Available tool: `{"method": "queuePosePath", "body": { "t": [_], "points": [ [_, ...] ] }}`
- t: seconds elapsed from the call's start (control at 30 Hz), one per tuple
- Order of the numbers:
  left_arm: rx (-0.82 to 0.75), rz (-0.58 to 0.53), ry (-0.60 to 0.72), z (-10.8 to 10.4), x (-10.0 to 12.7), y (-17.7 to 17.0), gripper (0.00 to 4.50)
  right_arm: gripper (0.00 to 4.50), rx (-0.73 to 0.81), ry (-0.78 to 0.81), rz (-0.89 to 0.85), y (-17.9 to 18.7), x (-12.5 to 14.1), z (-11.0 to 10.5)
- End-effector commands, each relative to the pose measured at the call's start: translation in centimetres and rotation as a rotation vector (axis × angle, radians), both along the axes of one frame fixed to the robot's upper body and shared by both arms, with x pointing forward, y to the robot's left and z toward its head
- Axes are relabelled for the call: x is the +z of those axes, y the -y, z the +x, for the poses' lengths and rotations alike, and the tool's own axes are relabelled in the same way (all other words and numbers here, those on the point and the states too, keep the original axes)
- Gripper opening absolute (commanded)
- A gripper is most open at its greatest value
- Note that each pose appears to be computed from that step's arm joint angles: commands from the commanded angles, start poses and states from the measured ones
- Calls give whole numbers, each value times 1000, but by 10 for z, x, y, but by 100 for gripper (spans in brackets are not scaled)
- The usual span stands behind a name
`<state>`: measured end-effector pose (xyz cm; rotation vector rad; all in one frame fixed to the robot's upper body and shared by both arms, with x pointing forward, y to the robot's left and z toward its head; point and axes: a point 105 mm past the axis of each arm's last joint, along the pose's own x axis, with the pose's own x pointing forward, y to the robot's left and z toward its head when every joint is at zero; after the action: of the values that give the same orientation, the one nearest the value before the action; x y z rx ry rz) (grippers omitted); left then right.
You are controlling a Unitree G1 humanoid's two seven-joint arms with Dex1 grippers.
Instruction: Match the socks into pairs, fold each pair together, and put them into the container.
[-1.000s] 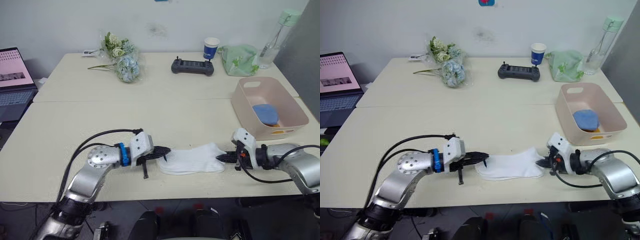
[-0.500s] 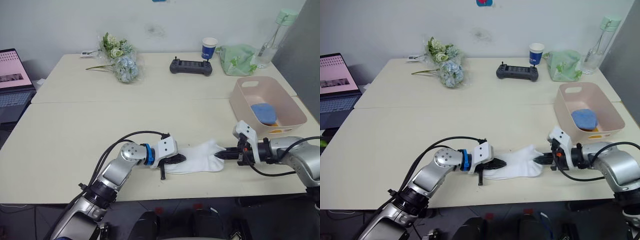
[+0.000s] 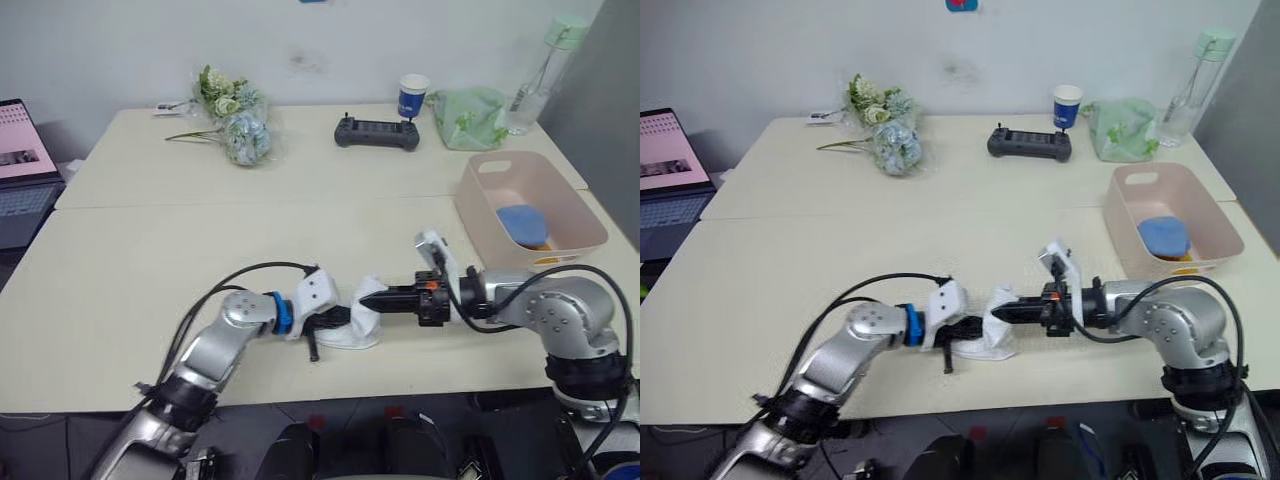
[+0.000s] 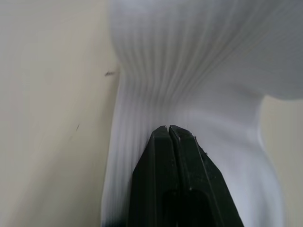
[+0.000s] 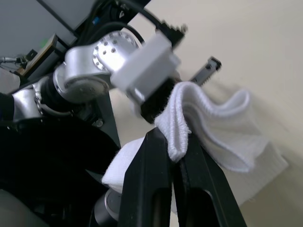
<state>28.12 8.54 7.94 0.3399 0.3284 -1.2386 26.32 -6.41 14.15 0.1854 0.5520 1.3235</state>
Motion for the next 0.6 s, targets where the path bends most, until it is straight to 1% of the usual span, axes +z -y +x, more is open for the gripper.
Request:
{"method": "queuePosePath", "body": {
  "t": [0.03, 0.13, 0.2, 0.27, 0.33, 0.4, 0.47, 0.53, 0.6],
  "points": [
    [40, -78, 8, -9, 51, -28, 0, 1, 45, 59, -17, -12, -1, 4],
    [98, -73, 13, -12, 71, -51, 0, 1, 73, 75, -49, -18, -9, 7],
    [148, -49, 32, -11, 77, -66, 0, 1, 97, 83, -70, -21, -15, 7],
    [179, -34, 36, -10, 78, -75, 0, 1, 106, 97, -86, -24, -19, 9],
    [193, -27, 38, -11, 78, -80, 0, 57, 119, 99, -77, -26, -19, 10],
    [199, -32, 43, -12, 79, -80, 0, 116, 135, 90, -42, -28, -10, 9],
    [190, -40, 51, -12, 82, -77, 0, 185, 152, 91, -12, -26, 1, 6],
    [180, -43, 56, -13, 83, -74, 0, 251, 155, 94, -3, -24, 7, 5],
    [149, -66, 76, -12, 86, -64, 0, 328, 134, 109, -3, -18, 13, 7]
  ]
}}
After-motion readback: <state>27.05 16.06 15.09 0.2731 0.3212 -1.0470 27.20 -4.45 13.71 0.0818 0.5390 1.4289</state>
